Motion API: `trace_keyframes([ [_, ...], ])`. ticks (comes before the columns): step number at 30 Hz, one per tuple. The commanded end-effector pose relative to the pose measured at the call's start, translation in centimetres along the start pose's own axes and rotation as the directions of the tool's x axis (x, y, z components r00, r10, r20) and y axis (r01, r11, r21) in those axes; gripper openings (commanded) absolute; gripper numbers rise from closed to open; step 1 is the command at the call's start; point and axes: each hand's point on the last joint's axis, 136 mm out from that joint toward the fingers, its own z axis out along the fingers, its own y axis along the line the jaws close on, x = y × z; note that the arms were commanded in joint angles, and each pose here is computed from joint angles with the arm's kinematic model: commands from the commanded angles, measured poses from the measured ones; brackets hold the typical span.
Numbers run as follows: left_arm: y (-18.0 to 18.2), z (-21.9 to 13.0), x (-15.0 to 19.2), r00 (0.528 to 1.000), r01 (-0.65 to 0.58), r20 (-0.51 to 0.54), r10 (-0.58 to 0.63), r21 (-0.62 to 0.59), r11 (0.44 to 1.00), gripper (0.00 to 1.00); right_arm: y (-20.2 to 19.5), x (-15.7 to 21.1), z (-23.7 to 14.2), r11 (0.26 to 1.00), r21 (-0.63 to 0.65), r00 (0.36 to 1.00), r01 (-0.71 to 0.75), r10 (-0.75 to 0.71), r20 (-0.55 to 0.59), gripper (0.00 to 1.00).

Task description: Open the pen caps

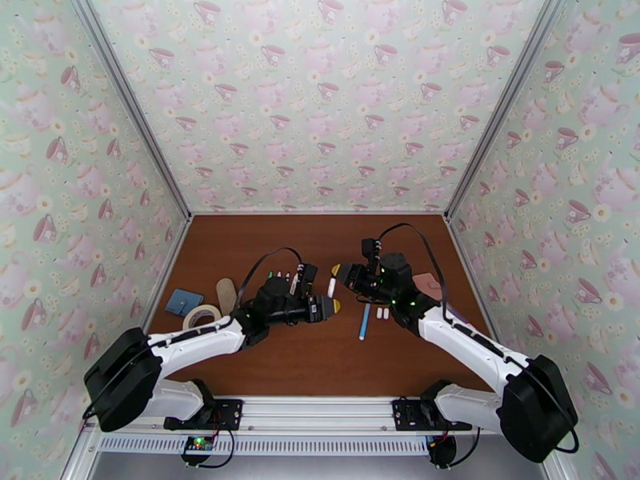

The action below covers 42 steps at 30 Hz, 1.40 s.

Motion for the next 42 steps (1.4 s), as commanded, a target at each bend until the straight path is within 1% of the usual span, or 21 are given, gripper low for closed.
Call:
trace_keyframes([
  [1,-1.2,0.3,-0.7,1.000,-0.012,0.001,0.012,0.040,0.999,0.36,0.9,0.4,-0.5,0.999,-0.037,1.000,0.001,-0.001,-0.002,0.12],
  [6,-0.5,0.5,-0.9,1.000,-0.012,0.012,0.012,0.009,1.000,0.32,1.0,0.6,-0.6,0.999,-0.048,1.000,-0.007,0.007,-0.009,0.12],
  [13,-0.3,1.0,-1.3,1.000,-0.016,0.023,0.016,0.003,1.000,0.31,0.9,0.9,-0.6,0.999,-0.054,1.000,-0.010,0.009,-0.021,0.12],
  [20,0.2,1.0,-1.4,0.999,-0.019,0.038,0.019,-0.009,1.000,0.15,0.5,0.7,-1.0,0.999,-0.031,1.000,-0.015,0.015,0.002,0.14],
  [25,1.2,1.0,-0.4,0.998,-0.064,0.008,0.064,-0.024,0.998,0.02,0.8,0.8,-0.9,1.000,-0.021,1.000,0.001,-0.002,-0.024,0.22],
  [27,1.2,0.8,-0.1,0.996,-0.087,-0.001,0.087,-0.013,0.996,0.00,1.3,0.9,-0.9,1.000,-0.025,0.999,0.014,-0.015,-0.046,0.27],
  [29,0.9,0.7,0.2,0.994,-0.105,-0.012,0.105,0.000,0.994,0.00,1.4,1.1,-0.8,0.999,-0.022,0.997,0.023,-0.025,-0.074,0.32],
  [31,0.7,0.6,0.4,0.993,-0.119,-0.026,0.119,0.005,0.993,0.00,1.5,1.4,-0.5,0.999,-0.027,0.994,0.037,-0.039,-0.103,0.34],
  [38,0.4,0.5,1.1,0.989,-0.135,-0.065,0.136,0.019,0.991,0.02,1.9,2.0,0.1,0.998,-0.047,0.984,0.051,-0.058,-0.167,0.33],
  [42,0.3,0.6,1.3,0.987,-0.137,-0.078,0.139,0.025,0.990,0.02,1.8,1.9,0.2,0.997,-0.031,0.983,0.067,-0.071,-0.169,0.32],
])
